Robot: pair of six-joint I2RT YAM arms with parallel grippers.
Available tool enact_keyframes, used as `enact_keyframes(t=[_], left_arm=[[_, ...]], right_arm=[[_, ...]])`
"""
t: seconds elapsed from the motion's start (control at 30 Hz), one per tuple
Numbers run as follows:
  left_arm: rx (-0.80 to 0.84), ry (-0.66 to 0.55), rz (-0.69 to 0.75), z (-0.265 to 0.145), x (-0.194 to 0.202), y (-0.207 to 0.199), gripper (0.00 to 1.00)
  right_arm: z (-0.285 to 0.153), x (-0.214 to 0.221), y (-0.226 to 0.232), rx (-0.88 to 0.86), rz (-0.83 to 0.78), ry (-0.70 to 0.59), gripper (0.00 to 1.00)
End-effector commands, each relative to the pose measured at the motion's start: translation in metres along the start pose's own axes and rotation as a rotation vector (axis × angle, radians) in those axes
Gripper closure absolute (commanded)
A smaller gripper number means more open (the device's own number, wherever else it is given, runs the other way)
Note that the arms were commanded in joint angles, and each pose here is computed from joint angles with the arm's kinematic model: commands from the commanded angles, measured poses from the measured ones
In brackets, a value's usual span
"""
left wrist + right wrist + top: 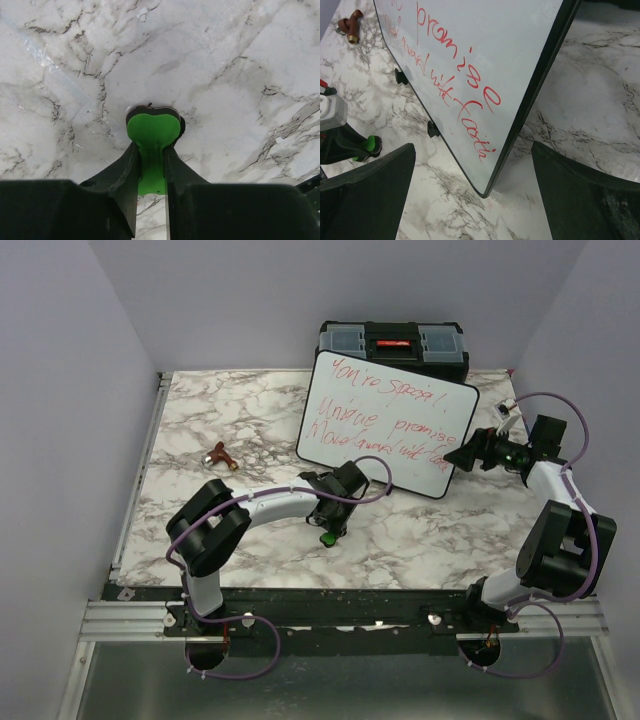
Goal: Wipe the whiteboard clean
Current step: Pick up the whiteboard eraser from the center of the board.
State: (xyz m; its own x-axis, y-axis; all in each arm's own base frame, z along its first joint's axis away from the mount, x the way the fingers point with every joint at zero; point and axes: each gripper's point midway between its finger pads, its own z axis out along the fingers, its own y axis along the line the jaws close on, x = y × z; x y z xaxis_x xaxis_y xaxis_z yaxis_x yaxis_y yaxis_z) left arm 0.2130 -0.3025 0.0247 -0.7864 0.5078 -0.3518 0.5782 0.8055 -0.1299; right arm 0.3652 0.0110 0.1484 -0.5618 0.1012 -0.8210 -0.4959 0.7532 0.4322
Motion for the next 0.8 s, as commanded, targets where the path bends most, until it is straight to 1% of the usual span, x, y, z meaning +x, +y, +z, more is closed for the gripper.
enact_keyframes(t=[0.0,0.03,0.13,0.2,0.3,0.5,0.57,0.6,0.67,0.77], left_arm=[[0.046,0.009,-0.001,0.003,0.003,-0.004,0.97],[0.054,0.000,0.001,0.002,0.002,-0.004,1.00],[0.082,-0.060,0.008,-0.006,-0.004,-0.004,1.00],[0.122,-0.137,0.006,-0.022,-0.015,-0.005,1.00],[0.188,-0.305,-0.009,-0.055,-0.041,-0.003,1.00],[0.319,-0.614,-0.053,-0.121,-0.077,0.013,1.00],[0.342,-0.727,-0.069,-0.144,-0.086,0.021,1.00],[0.352,-0.806,-0.069,-0.160,-0.093,0.024,1.00],[0.340,-0.939,-0.073,-0.185,-0.100,0.034,1.00],[0.262,-1.157,-0.069,-0.222,-0.111,0.052,1.00]], right_arm=[[-0.004,-0.005,0.004,-0.012,-0.019,-0.011,0.00],[-0.004,-0.005,0.003,-0.010,-0.019,-0.010,0.00],[-0.004,-0.005,0.003,-0.009,-0.022,-0.011,0.00],[-0.005,-0.007,0.003,-0.002,-0.028,-0.013,0.00],[-0.007,-0.011,0.002,0.011,-0.040,-0.019,0.00],[-0.008,-0.024,0.002,-0.010,0.021,-0.041,0.00],[-0.007,-0.027,-0.005,0.014,0.022,-0.046,0.00],[-0.006,-0.029,-0.008,0.024,0.022,-0.046,0.00],[-0.004,-0.034,-0.013,0.028,0.020,-0.054,0.00],[0.003,-0.039,-0.017,-0.014,0.047,-0.065,0.00]])
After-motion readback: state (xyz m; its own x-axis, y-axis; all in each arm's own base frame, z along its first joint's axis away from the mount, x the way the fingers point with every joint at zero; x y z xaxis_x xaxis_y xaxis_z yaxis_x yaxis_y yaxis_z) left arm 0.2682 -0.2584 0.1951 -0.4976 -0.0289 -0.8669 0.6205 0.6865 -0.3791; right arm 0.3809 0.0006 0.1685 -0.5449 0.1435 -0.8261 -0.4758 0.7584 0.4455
